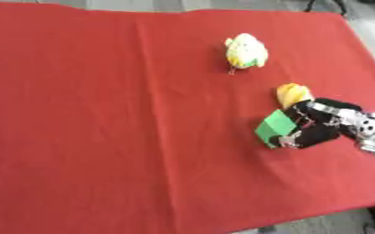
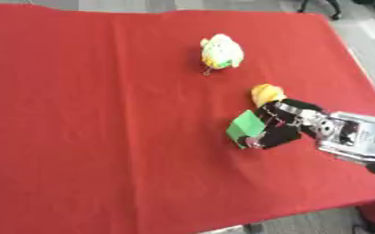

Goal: Pick up the objects with one hand, pass them to the other hand, and then place them into the box on the other side of the table.

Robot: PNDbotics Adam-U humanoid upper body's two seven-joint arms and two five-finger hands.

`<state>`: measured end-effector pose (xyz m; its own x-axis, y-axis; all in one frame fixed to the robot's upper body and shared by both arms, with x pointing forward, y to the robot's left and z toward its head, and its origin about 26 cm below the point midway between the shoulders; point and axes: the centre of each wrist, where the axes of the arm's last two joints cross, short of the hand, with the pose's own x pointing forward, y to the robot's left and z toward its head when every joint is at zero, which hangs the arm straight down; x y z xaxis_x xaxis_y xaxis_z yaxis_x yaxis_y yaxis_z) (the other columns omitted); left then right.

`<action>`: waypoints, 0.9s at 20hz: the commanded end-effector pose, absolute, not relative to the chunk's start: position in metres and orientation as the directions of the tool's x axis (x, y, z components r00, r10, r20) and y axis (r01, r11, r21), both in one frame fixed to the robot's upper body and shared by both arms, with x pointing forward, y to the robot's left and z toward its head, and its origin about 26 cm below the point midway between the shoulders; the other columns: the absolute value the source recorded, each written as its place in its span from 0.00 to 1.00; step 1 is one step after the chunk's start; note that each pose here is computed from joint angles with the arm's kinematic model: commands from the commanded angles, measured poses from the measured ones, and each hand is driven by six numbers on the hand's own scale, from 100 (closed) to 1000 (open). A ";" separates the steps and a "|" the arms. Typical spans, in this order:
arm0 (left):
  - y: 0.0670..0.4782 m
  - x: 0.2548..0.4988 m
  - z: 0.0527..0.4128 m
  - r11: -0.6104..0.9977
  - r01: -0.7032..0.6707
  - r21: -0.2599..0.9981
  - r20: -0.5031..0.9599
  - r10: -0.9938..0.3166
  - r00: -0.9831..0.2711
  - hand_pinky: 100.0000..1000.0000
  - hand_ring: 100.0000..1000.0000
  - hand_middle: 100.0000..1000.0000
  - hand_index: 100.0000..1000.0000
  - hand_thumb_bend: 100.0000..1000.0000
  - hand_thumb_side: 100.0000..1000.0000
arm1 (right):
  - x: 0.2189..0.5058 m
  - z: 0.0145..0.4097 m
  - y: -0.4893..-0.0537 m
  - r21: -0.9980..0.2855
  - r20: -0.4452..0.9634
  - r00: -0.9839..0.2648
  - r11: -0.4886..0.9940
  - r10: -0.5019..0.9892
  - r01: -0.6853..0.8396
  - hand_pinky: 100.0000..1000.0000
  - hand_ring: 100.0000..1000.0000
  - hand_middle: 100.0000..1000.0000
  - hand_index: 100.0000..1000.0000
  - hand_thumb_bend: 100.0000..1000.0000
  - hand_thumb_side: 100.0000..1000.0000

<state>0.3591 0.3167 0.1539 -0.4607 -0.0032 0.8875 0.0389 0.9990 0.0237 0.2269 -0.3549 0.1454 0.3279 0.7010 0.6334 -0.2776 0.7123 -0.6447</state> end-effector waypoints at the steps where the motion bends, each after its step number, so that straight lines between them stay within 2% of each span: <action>1: 0.317 0.360 0.163 0.998 0.048 0.040 0.876 -0.011 -0.481 1.00 0.76 0.70 0.66 0.03 0.70 | 0.230 0.153 -0.356 -0.663 0.633 0.317 0.706 0.707 -0.250 0.67 0.65 0.54 0.72 0.35 0.15; 4: 0.317 0.360 0.163 0.998 0.050 0.042 0.877 -0.013 -0.481 1.00 0.76 0.70 0.66 0.03 0.70 | 0.230 0.153 -0.356 -0.665 0.632 0.316 0.704 0.708 -0.248 0.67 0.64 0.51 0.70 0.34 0.11; 7: 0.317 0.360 0.164 0.998 0.051 0.041 0.876 -0.012 -0.481 1.00 0.76 0.70 0.66 0.03 0.70 | 0.230 0.153 -0.356 -0.670 0.629 0.310 0.699 0.713 -0.249 0.66 0.62 0.49 0.68 0.35 0.04; 10: 0.317 0.360 0.164 0.998 0.052 0.042 0.876 -0.011 -0.482 1.00 0.76 0.70 0.66 0.03 0.70 | 0.229 0.152 -0.356 -0.675 0.623 0.308 0.693 0.719 -0.255 0.66 0.62 0.49 0.68 0.37 0.01; 13: 0.317 0.360 0.164 0.998 0.052 0.041 0.876 -0.010 -0.483 1.00 0.76 0.70 0.66 0.03 0.70 | 0.224 0.145 -0.357 -0.675 0.620 0.307 0.690 0.722 -0.260 0.64 0.61 0.47 0.66 0.35 0.00; 18: 0.317 0.360 0.164 0.998 0.055 0.044 0.877 -0.012 -0.480 1.00 0.76 0.70 0.66 0.03 0.70 | 0.221 0.140 -0.358 -0.671 0.634 0.298 0.699 0.713 -0.246 0.63 0.58 0.44 0.62 0.24 0.00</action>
